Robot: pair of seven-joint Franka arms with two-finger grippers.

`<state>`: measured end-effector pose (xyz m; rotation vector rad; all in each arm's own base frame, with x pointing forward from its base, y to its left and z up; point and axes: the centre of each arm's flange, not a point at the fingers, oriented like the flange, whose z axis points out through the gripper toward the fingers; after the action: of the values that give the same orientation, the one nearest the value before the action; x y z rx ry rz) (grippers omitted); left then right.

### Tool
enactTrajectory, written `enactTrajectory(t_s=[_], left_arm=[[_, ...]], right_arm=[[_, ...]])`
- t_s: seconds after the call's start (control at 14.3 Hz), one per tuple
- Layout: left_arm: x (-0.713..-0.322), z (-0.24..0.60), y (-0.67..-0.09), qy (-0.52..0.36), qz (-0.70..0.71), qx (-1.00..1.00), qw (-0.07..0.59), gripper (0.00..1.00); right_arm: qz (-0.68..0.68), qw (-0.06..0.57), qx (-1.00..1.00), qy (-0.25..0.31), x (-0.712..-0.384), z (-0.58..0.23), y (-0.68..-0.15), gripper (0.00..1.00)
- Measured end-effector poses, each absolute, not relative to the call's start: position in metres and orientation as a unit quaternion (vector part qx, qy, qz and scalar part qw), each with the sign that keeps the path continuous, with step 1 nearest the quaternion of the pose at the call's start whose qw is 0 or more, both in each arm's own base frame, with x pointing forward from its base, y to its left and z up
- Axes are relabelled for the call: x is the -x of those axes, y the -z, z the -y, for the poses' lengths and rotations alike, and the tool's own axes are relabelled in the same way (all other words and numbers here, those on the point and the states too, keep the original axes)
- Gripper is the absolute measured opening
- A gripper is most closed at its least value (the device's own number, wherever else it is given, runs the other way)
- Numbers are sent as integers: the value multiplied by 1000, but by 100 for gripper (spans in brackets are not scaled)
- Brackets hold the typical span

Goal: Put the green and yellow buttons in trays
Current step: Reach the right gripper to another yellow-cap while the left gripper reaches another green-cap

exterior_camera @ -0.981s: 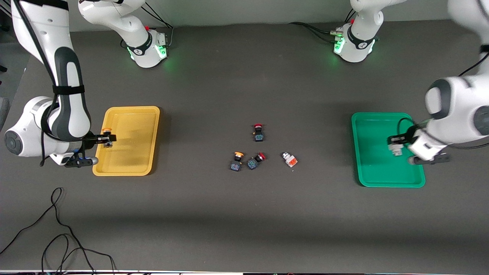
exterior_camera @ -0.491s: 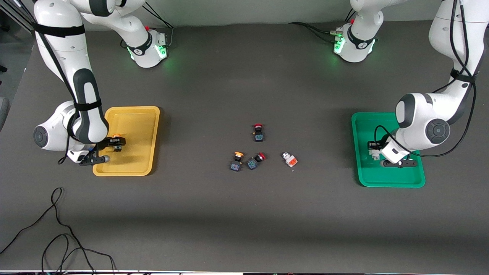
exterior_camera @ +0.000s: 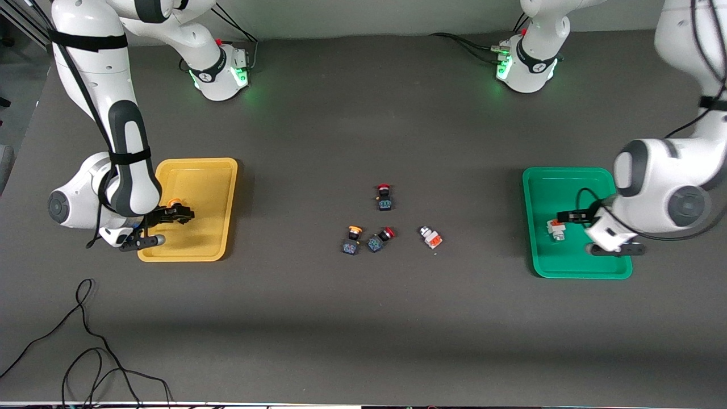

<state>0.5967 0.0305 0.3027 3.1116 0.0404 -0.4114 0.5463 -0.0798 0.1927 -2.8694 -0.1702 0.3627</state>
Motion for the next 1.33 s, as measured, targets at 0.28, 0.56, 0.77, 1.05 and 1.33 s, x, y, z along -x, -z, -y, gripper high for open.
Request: enactTrajectory(t_s=[0.28, 0.56, 0.77, 1.05, 1.33], left_arm=[[-615, -32, -389, 105, -23, -994, -6, 100], [-618, 10, -406, 92, -74, -993, 7, 100], [-616, 78, -398, 96, -120, -988, 5, 100], [-612, 165, -374, 82, -196, -977, 5, 100], [-600, 237, -358, 66, -258, -964, 11, 100]], right_arm=[[31, 152, 977, -147, -582, 40, -243, 100], [-22, 123, 982, -144, -604, -97, -293, 100], [-65, 98, 985, -130, -599, -234, -323, 100], [-122, 107, 981, -102, -584, -341, -301, 100], [-172, 117, 976, -68, -565, -398, -236, 100]])
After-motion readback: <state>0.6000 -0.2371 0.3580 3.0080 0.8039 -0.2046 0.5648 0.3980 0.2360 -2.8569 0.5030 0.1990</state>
